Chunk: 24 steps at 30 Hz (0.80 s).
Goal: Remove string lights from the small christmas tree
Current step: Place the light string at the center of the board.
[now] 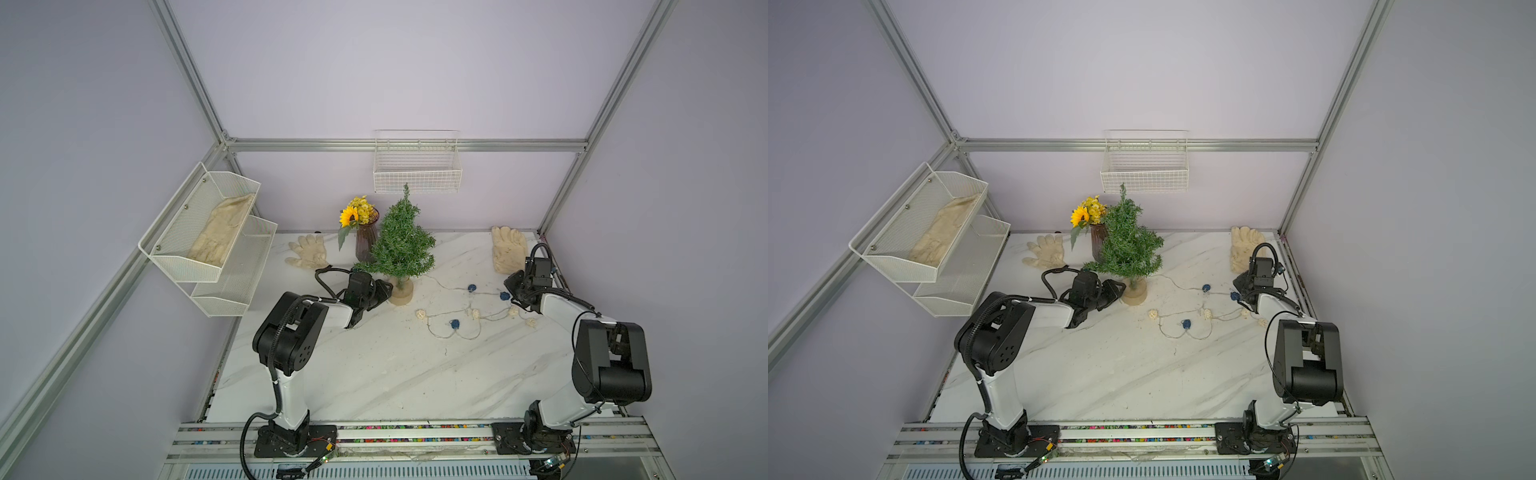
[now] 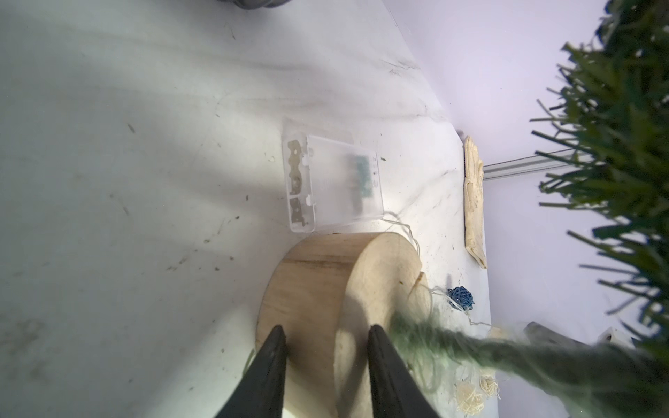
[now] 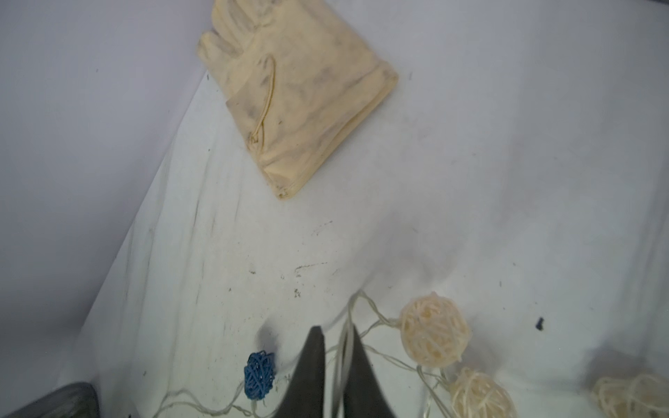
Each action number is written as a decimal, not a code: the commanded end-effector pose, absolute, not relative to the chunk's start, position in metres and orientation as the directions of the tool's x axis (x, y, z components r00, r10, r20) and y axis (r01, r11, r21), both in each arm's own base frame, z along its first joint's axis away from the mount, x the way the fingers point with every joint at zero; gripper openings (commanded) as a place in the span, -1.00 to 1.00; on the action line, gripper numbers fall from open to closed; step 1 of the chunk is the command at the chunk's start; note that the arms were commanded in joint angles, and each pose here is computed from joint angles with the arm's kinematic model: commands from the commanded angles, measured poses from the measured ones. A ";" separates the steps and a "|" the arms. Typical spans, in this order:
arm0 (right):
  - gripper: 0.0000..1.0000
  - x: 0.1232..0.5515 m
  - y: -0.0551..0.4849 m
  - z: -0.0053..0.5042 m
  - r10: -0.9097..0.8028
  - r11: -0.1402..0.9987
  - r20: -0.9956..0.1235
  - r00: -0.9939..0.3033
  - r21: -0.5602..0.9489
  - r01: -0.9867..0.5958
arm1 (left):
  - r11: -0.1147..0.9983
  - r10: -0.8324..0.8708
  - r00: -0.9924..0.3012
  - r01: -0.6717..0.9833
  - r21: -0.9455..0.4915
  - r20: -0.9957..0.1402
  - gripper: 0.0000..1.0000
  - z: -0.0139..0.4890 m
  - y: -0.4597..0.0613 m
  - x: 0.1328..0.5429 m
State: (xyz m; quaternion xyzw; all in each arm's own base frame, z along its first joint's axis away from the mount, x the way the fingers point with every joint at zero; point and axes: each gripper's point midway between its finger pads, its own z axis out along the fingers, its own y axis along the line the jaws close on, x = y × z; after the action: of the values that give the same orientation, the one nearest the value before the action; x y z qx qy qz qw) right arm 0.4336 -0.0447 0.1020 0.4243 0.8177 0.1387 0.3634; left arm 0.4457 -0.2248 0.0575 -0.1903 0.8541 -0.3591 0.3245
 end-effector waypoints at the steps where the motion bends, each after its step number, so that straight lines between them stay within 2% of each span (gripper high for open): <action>1: -0.24 0.454 -0.015 0.099 0.803 0.588 -0.380 -0.459 0.629 0.509 | 0.744 -0.535 -0.765 -0.225 -0.630 -0.359 -0.27 0.008 -0.201 0.425; 4: -0.14 0.463 0.001 0.086 0.845 0.510 -0.261 -0.467 0.658 0.554 | 0.741 -0.537 -0.764 -0.223 -0.633 -0.359 -0.27 0.010 -0.202 0.425; 7: -0.11 0.466 0.021 0.069 0.862 0.457 -0.135 -0.488 0.623 0.635 | 0.742 -0.540 -0.759 -0.224 -0.632 -0.365 -0.27 0.012 -0.200 0.425; 10: -0.10 0.463 0.040 0.053 0.866 0.460 -0.079 -0.494 0.514 0.724 | 0.743 -0.538 -0.759 -0.223 -0.631 -0.365 -0.27 0.011 -0.201 0.426; 14: -0.09 0.464 0.076 0.046 0.845 0.488 -0.043 -0.532 0.470 0.736 | 0.741 -0.539 -0.762 -0.227 -0.632 -0.359 -0.27 0.009 -0.201 0.427; 17: -0.08 0.470 0.087 0.050 0.835 0.521 -0.102 -0.541 0.463 0.717 | 0.737 -0.543 -0.760 -0.227 -0.637 -0.357 -0.27 0.009 -0.201 0.427; 21: -0.02 0.485 0.101 0.057 0.735 0.669 -0.246 -0.632 0.414 0.617 | 0.738 -0.542 -0.760 -0.227 -0.635 -0.358 -0.27 0.008 -0.201 0.426; 24: 0.07 0.486 0.112 0.049 0.664 0.732 -0.260 -0.701 0.413 0.541 | 0.735 -0.545 -0.759 -0.227 -0.639 -0.357 -0.27 0.010 -0.201 0.427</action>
State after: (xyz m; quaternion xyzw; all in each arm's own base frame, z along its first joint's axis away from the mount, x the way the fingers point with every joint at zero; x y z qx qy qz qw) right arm 0.4892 0.1159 0.0618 0.3656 0.8900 0.1855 0.1994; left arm 0.4460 -0.2245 0.0578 -0.1906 0.8538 -0.3596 0.3247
